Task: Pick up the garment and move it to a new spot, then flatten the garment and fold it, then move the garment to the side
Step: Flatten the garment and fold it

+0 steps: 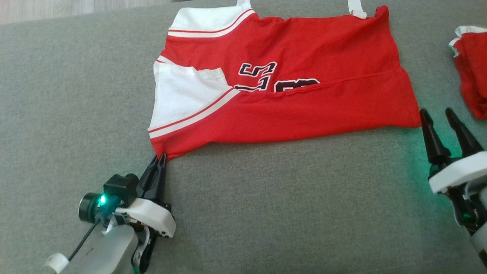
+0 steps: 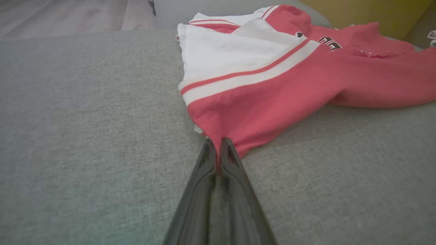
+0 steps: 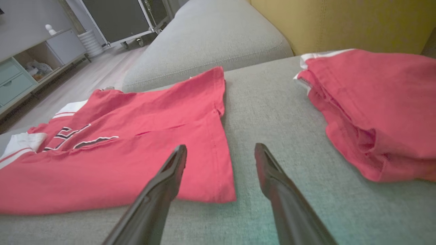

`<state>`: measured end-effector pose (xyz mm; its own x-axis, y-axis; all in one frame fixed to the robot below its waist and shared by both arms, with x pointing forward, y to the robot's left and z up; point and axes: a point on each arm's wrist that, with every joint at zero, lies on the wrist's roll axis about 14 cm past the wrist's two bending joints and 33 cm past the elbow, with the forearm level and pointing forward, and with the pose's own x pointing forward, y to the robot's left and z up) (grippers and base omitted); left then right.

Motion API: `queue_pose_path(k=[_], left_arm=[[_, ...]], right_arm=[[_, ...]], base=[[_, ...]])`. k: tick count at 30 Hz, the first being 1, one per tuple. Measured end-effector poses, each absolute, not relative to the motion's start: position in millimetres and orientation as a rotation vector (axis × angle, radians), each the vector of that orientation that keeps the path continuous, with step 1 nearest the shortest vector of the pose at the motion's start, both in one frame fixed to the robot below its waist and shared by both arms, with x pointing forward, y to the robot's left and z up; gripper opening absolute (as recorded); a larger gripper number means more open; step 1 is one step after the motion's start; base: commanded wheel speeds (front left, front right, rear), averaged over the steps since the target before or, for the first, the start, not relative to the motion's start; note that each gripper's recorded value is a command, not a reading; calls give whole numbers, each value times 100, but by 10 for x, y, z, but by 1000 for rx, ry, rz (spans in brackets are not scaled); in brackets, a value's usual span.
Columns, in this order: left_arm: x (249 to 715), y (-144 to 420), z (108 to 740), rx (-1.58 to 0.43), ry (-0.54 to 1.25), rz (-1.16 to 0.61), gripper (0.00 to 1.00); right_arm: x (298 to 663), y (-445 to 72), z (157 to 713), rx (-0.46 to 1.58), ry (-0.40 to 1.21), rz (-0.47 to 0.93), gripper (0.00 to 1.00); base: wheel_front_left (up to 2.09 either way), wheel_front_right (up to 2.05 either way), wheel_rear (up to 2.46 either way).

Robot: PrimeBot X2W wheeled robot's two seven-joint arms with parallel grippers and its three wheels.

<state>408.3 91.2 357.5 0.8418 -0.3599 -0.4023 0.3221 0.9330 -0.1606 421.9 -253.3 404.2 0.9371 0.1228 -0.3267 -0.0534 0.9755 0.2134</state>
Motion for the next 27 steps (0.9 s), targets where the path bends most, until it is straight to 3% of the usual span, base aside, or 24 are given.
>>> queue_pose_path(k=[12, 13, 15, 16, 27], left_arm=[[4171, 1082, 3885, 20, 324, -366, 0], [4175, 1096, 3911, 27, 314, -364, 0], [4170, 1109, 3961, 34, 298, -364, 0], [4170, 1109, 3961, 34, 298, -364, 0], [3803, 1175, 4089, 46, 280, -354, 0]], right_arm=[[4166, -2423, 3658, 198, 527, 87, 100], [4171, -2405, 3642, 201, 541, 90, 85], [4171, -2383, 3611, 205, 563, 92, 22], [4171, -2383, 3611, 205, 563, 92, 0], [4034, -2378, 3843, 155, 530, 170, 0]], base=[[0, 0, 0], [0, 0, 0], [0, 0, 0], [0, 0, 0], [0, 0, 0]])
